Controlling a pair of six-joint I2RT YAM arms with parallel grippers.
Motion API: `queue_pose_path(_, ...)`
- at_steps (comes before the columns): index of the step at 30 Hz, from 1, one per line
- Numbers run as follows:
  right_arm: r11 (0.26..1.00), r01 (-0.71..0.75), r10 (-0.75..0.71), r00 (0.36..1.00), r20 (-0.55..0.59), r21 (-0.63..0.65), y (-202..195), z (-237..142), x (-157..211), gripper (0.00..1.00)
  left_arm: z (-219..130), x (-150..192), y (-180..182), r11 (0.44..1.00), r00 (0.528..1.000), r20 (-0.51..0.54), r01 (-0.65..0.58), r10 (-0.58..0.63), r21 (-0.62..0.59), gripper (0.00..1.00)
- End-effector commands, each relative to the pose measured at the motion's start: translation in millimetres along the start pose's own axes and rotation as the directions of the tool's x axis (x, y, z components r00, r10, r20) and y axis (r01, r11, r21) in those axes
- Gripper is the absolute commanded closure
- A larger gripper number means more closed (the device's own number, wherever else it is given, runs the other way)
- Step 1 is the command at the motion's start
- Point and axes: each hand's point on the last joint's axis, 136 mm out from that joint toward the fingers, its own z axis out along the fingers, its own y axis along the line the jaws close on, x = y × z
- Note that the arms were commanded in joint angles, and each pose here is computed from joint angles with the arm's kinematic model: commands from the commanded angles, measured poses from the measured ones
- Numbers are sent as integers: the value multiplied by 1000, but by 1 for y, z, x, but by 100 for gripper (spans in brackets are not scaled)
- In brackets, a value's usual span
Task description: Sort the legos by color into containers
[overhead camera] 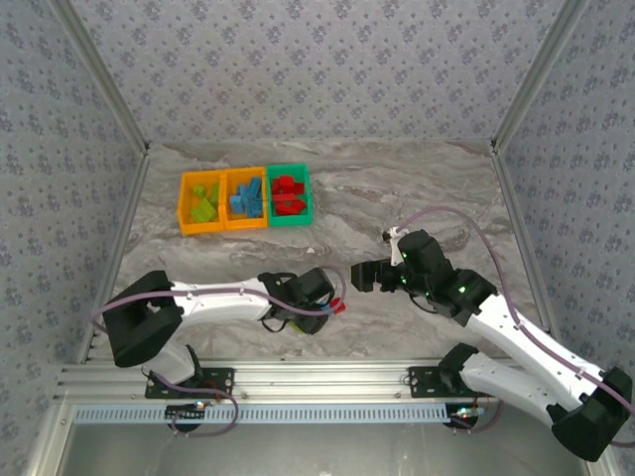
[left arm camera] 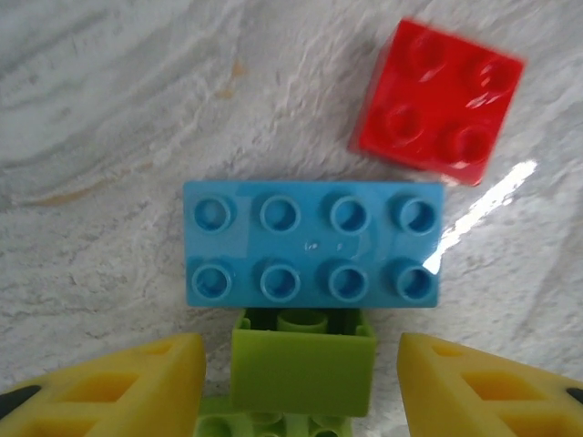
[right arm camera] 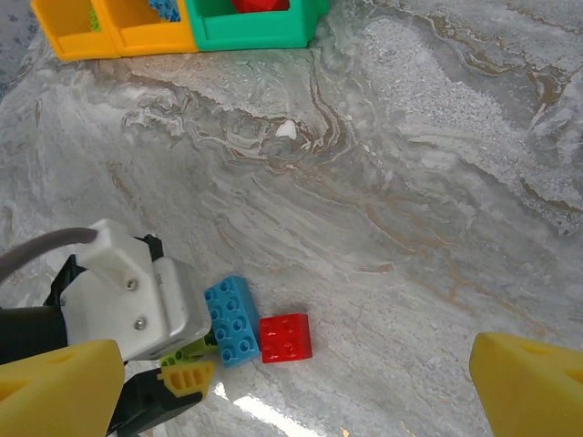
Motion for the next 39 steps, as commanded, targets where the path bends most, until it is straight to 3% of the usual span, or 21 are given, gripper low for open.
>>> queue_pose_path(1, 1000, -14, 15, 1000, -18, 19, -6, -1, 6, 0, 4, 7, 3, 1000, 999, -34, 6, -7, -25, 45)
queue_pose_path(8, 1000, -5, 5, 999, -36, -2, -2, -1, 10, 0, 6, 4, 0, 1000, 1000, -6, 13, -13, -8, 64)
queue_pose_path(12, 989, 33, -46, 995, -93, -141, 20, 0, 21, 0, -3, -4, -1, 1000, 999, 47, 10, -10, 5, 72)
queue_pose_path(15, 963, 45, -90, 983, -161, -265, 40, -2, 37, 0, -21, -12, 2, 1000, 995, 94, 12, -12, 6, 74)
queue_pose_path(18, 954, 64, -130, 969, -210, -294, 48, -2, 50, 1, -46, -21, 12, 999, 987, 154, 39, -39, 3, 74)
queue_pose_path(23, 959, 120, -162, 975, -150, -257, 51, -4, 40, 1, -93, -37, 72, 977, 939, 294, 206, -180, -61, 74)
queue_pose_path(27, 967, 121, -142, 987, -81, -222, 50, -6, 22, 0, -135, -50, 168, 872, 801, 474, 473, -366, -125, 72)
queue_pose_path(31, 971, 114, -131, 989, -72, -211, 50, -8, 18, 0, -162, -47, 273, 674, 623, 601, 716, -501, -181, 72)
queue_pose_path(33, 973, 104, -120, 990, -69, -206, 49, -10, 18, 0, -163, -45, 315, 583, 556, 625, 790, -548, -192, 72)
queue_pose_path(36, 976, 93, -106, 993, -60, -198, 46, -13, 21, 1, -155, -48, 364, 473, 489, 646, 854, -586, -218, 72)
queue_pose_path(39, 979, 79, -89, 995, -46, -188, 43, -15, 22, 0, -148, -55, 394, 374, 463, 655, 883, -597, -284, 69)
